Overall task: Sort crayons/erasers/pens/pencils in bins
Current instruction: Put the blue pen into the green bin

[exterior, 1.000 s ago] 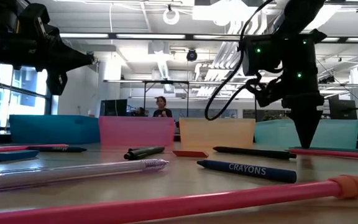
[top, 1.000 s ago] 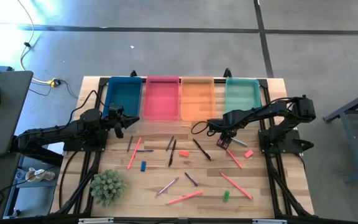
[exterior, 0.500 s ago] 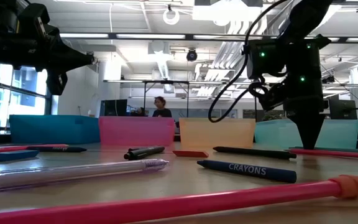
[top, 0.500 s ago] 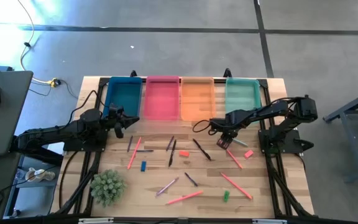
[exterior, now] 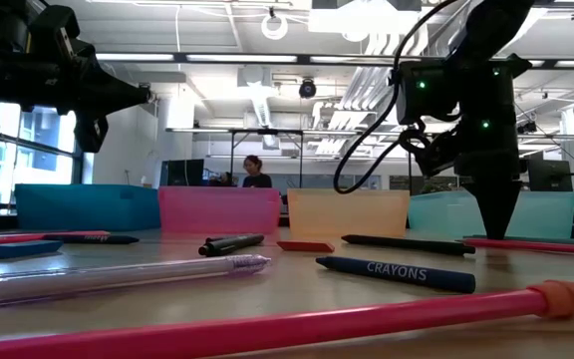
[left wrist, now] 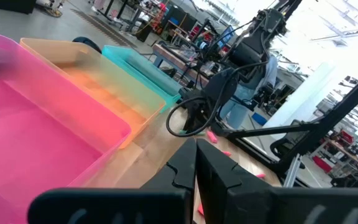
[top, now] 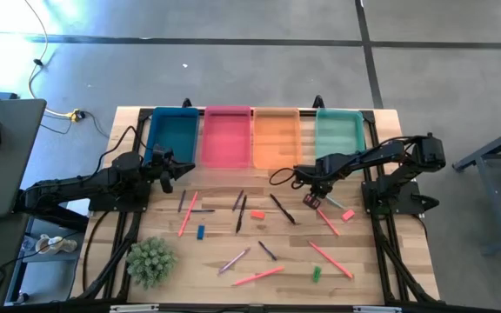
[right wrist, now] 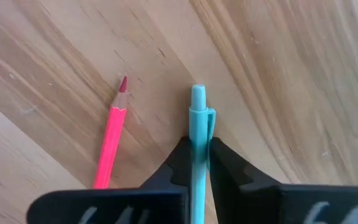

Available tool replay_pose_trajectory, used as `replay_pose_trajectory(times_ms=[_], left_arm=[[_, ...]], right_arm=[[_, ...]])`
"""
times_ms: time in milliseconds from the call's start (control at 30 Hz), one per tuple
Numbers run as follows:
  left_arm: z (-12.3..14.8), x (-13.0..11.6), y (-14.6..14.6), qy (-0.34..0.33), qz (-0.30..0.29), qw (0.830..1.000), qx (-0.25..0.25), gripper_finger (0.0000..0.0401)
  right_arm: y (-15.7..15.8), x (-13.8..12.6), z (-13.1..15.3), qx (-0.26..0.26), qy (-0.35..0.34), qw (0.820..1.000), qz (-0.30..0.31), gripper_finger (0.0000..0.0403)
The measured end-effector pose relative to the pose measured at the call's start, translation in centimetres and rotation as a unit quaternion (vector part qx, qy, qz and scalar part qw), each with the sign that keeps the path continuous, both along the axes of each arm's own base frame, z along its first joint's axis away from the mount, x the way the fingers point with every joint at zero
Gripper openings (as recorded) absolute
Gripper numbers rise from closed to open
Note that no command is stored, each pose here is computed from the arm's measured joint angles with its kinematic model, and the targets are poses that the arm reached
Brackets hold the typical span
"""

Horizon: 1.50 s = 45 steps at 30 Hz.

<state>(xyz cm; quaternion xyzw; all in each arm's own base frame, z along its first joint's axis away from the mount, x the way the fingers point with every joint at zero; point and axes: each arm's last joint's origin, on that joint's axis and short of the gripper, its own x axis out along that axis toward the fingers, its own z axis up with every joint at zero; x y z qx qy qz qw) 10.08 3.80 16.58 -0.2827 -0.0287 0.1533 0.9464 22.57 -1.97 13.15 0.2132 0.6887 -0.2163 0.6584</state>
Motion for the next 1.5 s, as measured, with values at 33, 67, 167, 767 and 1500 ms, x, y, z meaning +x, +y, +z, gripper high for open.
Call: replay_pose_trajectory(times_ms=[33, 67, 167, 767, 1500], left_arm=[[0.0, 0.0, 0.0, 0.0, 0.0, 1.0, 0.0, 0.0001], [0.0, 0.0, 0.0, 0.0, 0.0, 1.0, 0.0, 0.0001], [0.0, 0.0, 0.0, 0.0, 0.0, 1.0, 0.0, 0.0001], [0.0, 0.0, 0.1, 0.0, 0.013, 1.0, 0.001, 0.0001], [-0.5, -0.1, 0.2, 0.034, 0.036, 0.999, 0.013, 0.0007]], right_arm=[[0.0, 0.0, 0.2, 0.0, -0.004, 1.0, -0.005, 0.0011], [0.0, -0.1, 0.4, 0.0, -0.008, 1.0, -0.008, 0.0011], [0.1, -0.7, 0.9, 0.005, -0.009, 1.0, -0.028, 0.0011], [0.1, -0.7, 5.8, 0.013, -0.187, 0.976, -0.111, 0.0011], [-1.2, 0.0, 9.7, -0.044, -0.369, 0.914, -0.166, 0.0011]])
